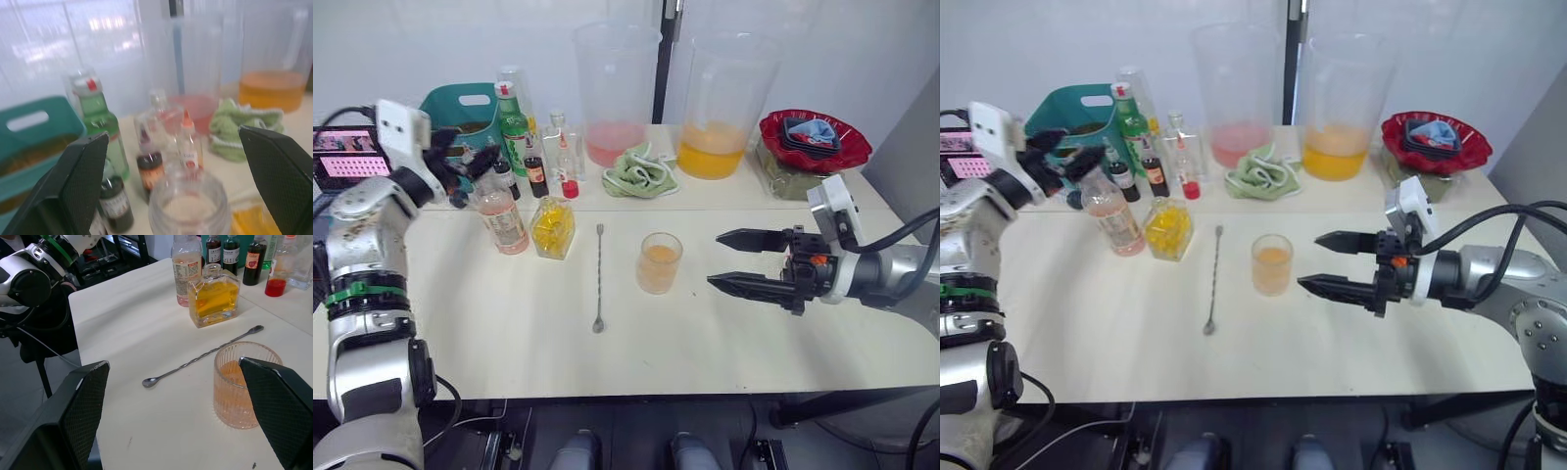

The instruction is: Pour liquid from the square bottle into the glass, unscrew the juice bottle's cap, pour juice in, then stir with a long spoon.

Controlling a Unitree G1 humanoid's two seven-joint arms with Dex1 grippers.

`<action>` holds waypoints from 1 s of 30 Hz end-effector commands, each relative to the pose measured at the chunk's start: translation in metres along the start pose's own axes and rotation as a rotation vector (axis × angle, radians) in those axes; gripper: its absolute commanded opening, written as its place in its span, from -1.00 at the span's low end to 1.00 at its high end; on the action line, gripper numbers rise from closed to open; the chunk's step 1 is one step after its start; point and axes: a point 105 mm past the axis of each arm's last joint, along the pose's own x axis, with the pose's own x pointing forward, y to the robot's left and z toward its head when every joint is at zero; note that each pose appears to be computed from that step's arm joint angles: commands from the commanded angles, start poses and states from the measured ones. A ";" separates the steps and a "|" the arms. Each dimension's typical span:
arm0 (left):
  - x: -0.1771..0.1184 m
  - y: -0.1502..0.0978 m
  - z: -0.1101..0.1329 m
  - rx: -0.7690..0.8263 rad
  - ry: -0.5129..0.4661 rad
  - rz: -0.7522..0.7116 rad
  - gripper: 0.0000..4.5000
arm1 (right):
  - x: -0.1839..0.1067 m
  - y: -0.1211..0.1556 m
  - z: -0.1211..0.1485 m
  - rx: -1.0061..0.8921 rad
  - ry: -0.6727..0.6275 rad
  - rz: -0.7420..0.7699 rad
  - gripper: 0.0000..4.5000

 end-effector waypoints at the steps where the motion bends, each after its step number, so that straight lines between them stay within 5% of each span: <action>1: -0.012 0.006 0.066 0.092 -0.187 0.005 0.99 | 0.000 -0.008 0.009 -0.092 0.001 -0.025 1.00; 5: -0.017 -0.007 0.098 0.129 -0.269 -0.084 0.99 | -0.003 -0.013 0.011 -0.097 0.008 -0.028 1.00; 11: -0.025 -0.080 0.100 0.032 -0.224 -0.475 0.99 | -0.008 -0.009 0.009 -0.084 0.004 -0.026 1.00; 14: -0.037 -0.120 0.072 0.024 -0.112 -0.660 0.99 | -0.012 -0.005 0.003 -0.076 -0.005 -0.053 1.00; 19: -0.050 -0.136 0.009 0.110 0.044 -0.657 0.99 | -0.016 -0.003 -0.004 -0.161 -0.082 -0.182 1.00; 30: -0.103 -0.116 -0.078 0.072 0.230 -0.464 0.99 | -0.057 -0.012 -0.085 -0.110 -0.008 -0.478 1.00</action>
